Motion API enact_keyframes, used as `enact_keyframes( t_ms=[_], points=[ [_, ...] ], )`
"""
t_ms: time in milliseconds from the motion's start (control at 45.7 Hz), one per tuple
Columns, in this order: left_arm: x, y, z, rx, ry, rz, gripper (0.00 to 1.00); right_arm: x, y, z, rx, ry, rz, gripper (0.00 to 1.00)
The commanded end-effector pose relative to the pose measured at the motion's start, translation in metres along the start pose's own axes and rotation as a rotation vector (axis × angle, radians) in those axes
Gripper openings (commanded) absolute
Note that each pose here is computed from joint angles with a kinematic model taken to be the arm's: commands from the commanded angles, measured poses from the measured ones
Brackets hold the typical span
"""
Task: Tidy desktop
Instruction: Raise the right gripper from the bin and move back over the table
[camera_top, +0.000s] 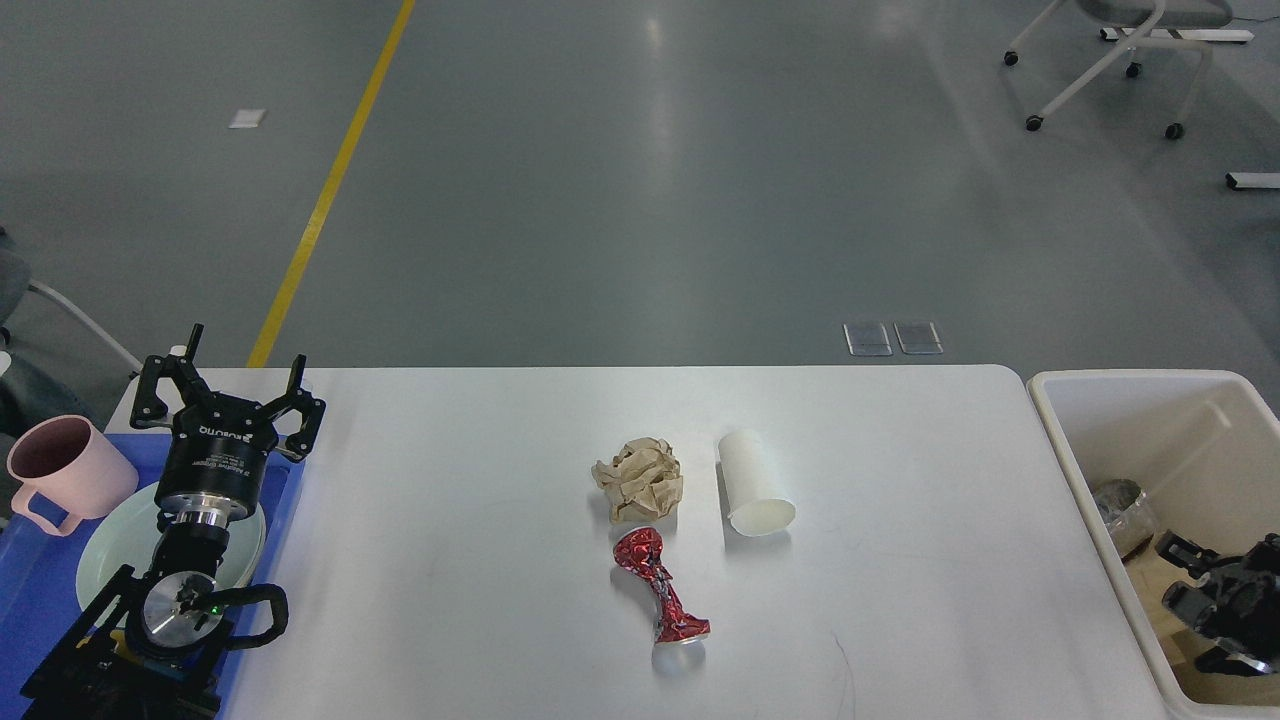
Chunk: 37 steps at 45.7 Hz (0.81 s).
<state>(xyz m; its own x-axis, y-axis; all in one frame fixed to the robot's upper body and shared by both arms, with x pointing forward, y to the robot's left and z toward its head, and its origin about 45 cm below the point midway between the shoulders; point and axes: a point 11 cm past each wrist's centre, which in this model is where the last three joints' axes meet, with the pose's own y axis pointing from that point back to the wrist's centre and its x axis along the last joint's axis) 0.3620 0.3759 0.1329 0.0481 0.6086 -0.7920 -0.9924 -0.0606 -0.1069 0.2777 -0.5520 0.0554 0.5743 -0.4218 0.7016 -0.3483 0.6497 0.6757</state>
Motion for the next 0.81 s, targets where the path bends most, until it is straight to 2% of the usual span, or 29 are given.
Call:
enact_keyframes(
  t_ms=[0,153,263,372,525,613,788],
  points=[
    [0.0,0.0,0.0,0.0,0.0,0.0,0.97,0.03,0.017,-0.011,0.052,0.108,-0.03,1.0],
    [0.0,0.0,0.0,0.002,0.0,0.0,0.96,0.064,0.057,-0.033,0.139,0.194,-0.152,1.0],
    [0.0,0.0,0.0,0.002,0.0,0.0,0.97,0.102,0.089,-0.053,0.154,0.3,-0.244,1.0],
    [0.0,0.0,0.0,0.002,0.0,0.001,0.97,0.134,0.141,-0.087,0.196,0.422,-0.365,1.0],
    [0.0,-0.001,0.0,0.001,0.0,0.0,0.97,0.168,0.219,-0.11,0.283,0.463,-0.479,1.0],
    [0.0,0.0,0.0,0.0,0.0,0.0,0.97,0.177,0.265,-0.122,0.323,0.519,-0.477,1.0],
    [0.0,0.0,0.0,0.002,0.0,0.0,0.97,0.172,0.355,-0.137,0.394,0.614,-0.476,1.0]
  ],
)
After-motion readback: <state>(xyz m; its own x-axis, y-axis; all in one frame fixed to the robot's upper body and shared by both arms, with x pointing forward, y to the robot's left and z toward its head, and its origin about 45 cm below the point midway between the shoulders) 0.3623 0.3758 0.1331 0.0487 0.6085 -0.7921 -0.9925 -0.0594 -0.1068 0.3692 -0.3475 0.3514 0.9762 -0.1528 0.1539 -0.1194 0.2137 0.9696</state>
